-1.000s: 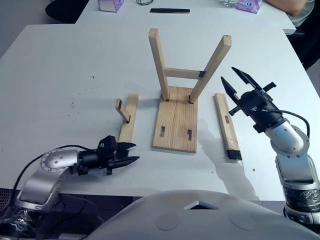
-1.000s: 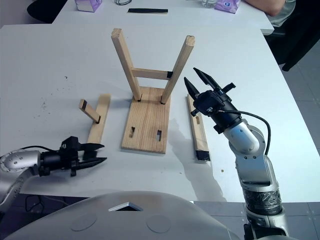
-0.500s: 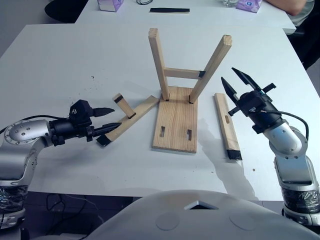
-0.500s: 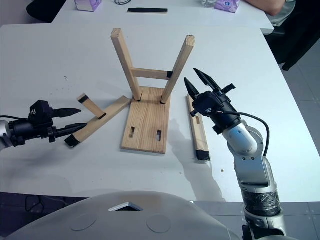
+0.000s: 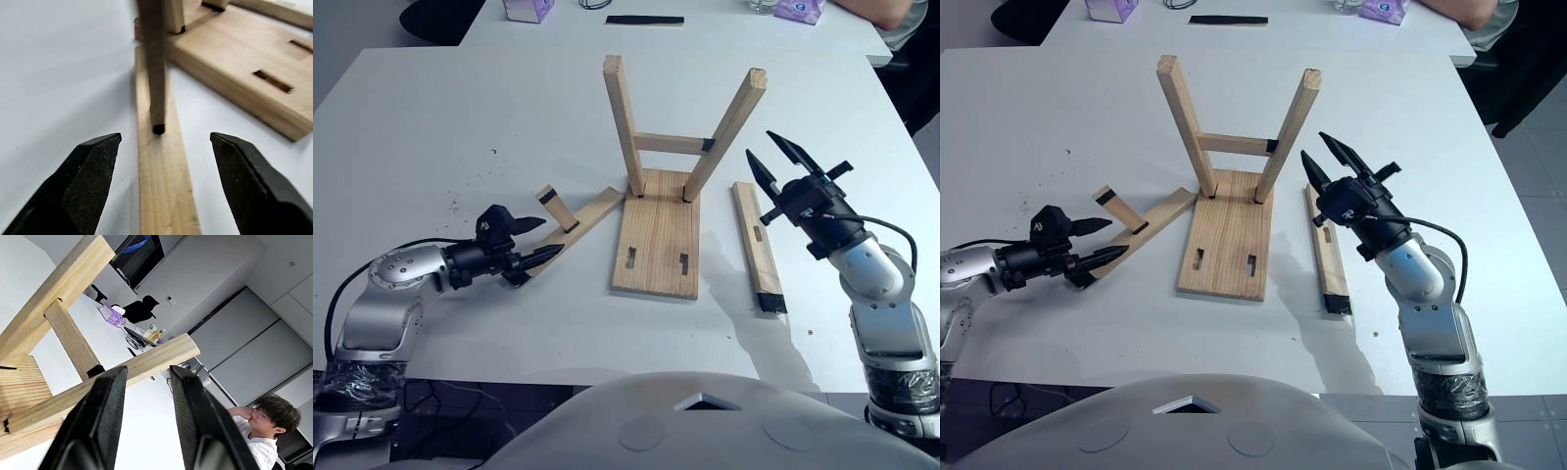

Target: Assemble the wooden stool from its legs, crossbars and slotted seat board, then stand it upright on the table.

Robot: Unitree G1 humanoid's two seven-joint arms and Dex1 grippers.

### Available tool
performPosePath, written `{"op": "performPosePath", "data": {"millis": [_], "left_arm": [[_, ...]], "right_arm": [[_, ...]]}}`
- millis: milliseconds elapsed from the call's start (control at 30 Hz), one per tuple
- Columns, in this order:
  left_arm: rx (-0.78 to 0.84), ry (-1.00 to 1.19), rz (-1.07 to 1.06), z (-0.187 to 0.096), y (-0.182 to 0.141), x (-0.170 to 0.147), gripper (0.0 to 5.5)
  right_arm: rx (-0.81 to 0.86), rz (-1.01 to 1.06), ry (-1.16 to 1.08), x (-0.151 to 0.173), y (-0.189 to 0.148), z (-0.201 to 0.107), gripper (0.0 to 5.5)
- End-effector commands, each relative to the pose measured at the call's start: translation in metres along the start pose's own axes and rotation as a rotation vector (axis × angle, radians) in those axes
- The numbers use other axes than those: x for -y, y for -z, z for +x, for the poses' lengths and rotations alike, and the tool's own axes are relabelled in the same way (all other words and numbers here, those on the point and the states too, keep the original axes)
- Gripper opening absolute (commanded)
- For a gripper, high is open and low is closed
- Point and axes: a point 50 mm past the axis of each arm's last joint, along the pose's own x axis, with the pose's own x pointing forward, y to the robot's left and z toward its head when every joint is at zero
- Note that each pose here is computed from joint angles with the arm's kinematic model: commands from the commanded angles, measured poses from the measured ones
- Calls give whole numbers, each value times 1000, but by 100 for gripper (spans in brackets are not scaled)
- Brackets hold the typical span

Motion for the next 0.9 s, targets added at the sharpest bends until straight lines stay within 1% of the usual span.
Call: {"op": "performPosePath", "data": {"millis": [33,200,367,533,567,667,800,867,900], "left_arm": [[-50,-55,11,7,12,-2,339],[-101,-54,-4,12,27,4,339],[-142,-123,-40,17,39,3,339],[-82,-150,-81,29,33,-1,275],[-82,-136,-82,30,33,0,251],[-88,-95,-93,33,37,9,209],[-56,-121,-155,34,39,7,202],[25,-199,-215,32,30,-6,202],[103,-260,-260,29,21,-18,202]], "right_arm": [[13,-5,-11,0,-2,2,158],[15,-4,-13,0,-2,2,158],[17,-4,-13,0,-2,3,158],[23,-5,-15,-1,-3,6,158],[24,-7,-16,0,-3,6,158],[27,-12,-16,2,-2,8,158],[34,-16,-20,4,-2,10,158],[37,-9,-12,6,-1,11,158],[38,2,-2,8,-1,12,158]]}}
